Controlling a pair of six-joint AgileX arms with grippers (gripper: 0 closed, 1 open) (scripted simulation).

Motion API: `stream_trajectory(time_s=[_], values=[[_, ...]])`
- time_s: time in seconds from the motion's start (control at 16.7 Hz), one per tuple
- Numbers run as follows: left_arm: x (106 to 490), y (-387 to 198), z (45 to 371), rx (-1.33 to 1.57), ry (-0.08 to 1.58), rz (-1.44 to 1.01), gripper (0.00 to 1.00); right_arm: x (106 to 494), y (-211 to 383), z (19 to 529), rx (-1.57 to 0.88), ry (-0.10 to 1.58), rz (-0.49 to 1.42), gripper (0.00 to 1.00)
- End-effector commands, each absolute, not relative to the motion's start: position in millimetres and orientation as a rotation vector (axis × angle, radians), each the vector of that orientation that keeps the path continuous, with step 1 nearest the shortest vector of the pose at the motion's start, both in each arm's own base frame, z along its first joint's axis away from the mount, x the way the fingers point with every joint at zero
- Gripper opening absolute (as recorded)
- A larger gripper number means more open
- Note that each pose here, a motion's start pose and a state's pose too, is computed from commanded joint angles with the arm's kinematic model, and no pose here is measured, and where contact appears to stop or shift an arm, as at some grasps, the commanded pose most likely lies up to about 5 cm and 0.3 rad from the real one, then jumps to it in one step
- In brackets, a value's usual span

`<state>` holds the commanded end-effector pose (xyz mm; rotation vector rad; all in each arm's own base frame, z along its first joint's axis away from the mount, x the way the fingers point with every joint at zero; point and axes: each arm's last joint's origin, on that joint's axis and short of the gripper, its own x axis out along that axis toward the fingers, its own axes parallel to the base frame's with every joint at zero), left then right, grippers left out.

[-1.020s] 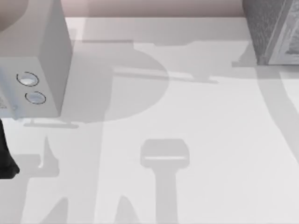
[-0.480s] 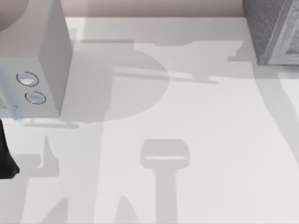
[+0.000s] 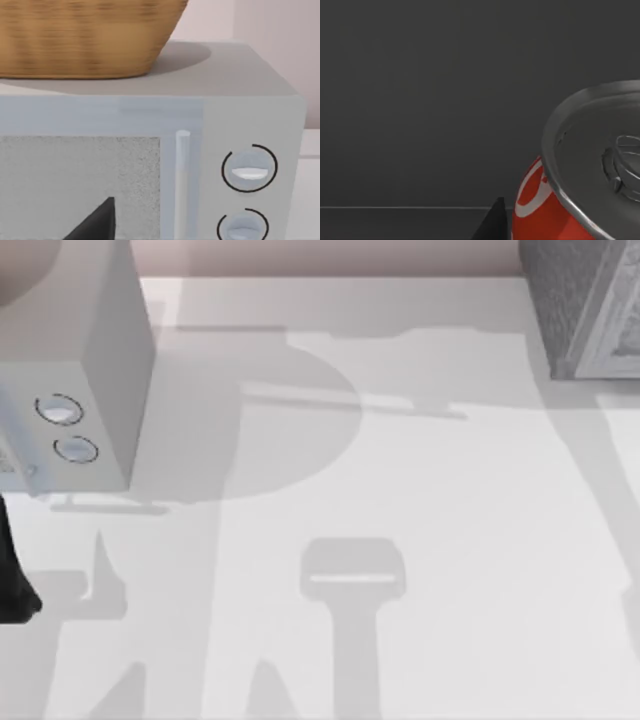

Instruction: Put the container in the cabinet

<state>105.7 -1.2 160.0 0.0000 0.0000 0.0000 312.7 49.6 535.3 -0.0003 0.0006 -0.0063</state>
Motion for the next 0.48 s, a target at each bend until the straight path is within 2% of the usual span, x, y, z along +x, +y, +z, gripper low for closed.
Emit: stream_trajectory(time_s=[0.48], values=[[105.7, -1.2, 160.0, 0.000, 0.000, 0.000, 1.00, 390.6, 46.8, 535.9, 0.000, 0.002, -0.005, 0.00]])
